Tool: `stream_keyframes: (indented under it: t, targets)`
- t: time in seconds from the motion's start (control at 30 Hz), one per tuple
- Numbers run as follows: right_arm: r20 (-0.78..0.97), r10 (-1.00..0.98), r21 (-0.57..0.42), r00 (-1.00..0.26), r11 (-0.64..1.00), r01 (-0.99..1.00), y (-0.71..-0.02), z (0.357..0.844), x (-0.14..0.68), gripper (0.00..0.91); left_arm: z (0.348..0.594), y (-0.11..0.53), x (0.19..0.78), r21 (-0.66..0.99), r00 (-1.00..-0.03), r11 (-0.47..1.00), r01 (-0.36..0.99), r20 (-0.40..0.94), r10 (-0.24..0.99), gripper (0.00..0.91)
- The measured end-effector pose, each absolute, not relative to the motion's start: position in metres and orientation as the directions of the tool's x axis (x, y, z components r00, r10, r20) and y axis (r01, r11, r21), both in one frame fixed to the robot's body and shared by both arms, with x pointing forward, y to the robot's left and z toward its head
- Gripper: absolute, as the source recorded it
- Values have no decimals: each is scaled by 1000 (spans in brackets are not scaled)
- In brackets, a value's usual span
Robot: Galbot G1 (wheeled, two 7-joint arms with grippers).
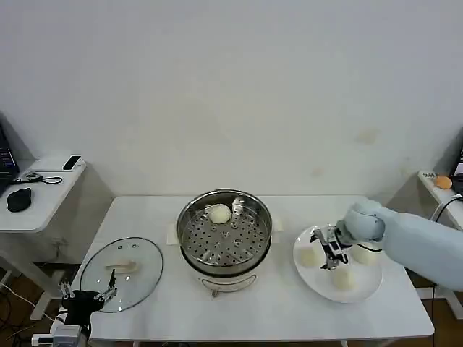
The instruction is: Take steamed baozi put them in steamer then cover it.
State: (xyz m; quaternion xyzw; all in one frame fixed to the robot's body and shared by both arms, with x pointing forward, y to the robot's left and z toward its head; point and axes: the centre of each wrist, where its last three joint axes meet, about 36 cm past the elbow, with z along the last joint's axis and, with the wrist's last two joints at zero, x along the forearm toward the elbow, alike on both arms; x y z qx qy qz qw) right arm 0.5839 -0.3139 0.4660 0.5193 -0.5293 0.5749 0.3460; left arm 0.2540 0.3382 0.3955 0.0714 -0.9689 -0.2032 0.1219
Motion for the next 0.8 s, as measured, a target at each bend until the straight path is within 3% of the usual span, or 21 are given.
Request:
stream_keyframes:
  t: [0.23,0.37,0.6,0.8]
  targets:
    - [967,-138,-237,-214,-181,-954,-307,452,590,907,394,339,255,411,-959,907,-91,209,-190,907]
    - [967,-134,-237,-216,-167,-957,-303,449,593,806,394,340,255,411,-959,907,-92,209,-192,907]
    - [968,-128,-232,-213,-153,-961,-302,449,596,705,394,340,255,411,-959,907,-96,207,-196,907]
    - [969,-128,-227,-210,-141,-964,-304,452,595,675,394,341,255,411,-958,906,-100,205,-199,907]
